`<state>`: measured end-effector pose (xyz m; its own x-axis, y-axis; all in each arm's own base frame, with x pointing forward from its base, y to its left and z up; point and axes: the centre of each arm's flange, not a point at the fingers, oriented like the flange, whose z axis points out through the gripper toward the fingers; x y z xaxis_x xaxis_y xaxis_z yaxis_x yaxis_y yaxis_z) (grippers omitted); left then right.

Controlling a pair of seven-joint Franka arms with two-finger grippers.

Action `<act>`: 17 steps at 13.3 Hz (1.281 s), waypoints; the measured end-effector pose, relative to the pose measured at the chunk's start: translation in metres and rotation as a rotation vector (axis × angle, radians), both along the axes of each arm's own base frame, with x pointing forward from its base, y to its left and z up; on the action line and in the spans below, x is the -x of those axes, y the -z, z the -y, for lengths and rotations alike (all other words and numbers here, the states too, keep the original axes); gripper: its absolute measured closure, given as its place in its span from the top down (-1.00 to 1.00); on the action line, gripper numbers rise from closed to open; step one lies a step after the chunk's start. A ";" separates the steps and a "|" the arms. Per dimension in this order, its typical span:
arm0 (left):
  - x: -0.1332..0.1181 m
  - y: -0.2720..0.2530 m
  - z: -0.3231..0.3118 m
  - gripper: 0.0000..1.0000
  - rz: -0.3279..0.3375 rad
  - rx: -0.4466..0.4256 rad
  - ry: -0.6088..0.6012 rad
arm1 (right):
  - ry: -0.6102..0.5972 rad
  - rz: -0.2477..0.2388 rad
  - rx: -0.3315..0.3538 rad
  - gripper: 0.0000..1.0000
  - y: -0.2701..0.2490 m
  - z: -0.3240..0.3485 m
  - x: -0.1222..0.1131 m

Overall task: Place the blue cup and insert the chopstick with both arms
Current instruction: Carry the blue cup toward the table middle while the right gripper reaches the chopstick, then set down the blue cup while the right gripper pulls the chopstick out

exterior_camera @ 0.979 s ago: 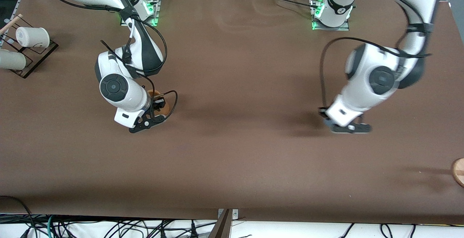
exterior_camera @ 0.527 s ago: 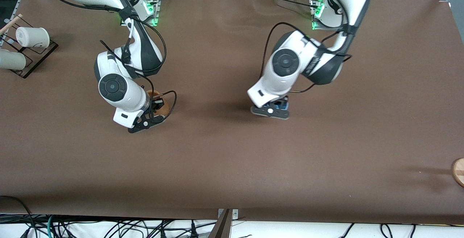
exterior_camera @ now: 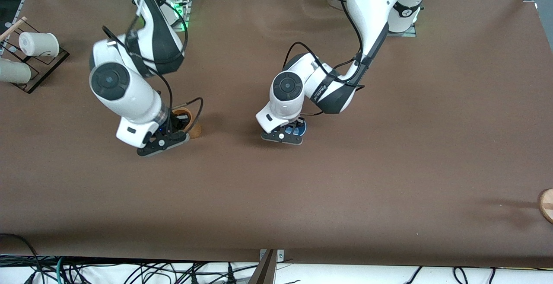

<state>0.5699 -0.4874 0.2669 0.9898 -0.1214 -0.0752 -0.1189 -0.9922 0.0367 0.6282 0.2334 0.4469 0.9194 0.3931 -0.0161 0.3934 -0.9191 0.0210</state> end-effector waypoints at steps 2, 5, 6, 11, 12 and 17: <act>-0.004 0.007 -0.005 -0.90 -0.002 -0.013 -0.033 | -0.008 -0.013 -0.011 -0.82 -0.051 -0.004 0.006; -0.007 0.014 -0.008 -0.89 0.001 -0.019 -0.076 | -0.033 -0.029 -0.018 -0.82 -0.101 -0.005 0.014; -0.008 0.014 -0.007 -0.85 0.003 -0.017 -0.082 | -0.043 -0.030 -0.031 -0.82 -0.109 -0.006 0.015; -0.014 -0.001 -0.004 -0.04 0.028 0.006 -0.090 | -0.064 -0.027 -0.126 -0.82 -0.117 -0.030 0.019; -0.016 -0.009 -0.002 0.18 0.038 0.014 -0.091 | -0.067 -0.018 -0.131 -0.82 -0.114 -0.039 0.019; -0.022 -0.097 -0.020 1.00 0.056 0.017 -0.103 | -0.034 0.023 -0.153 -0.82 -0.099 -0.086 0.024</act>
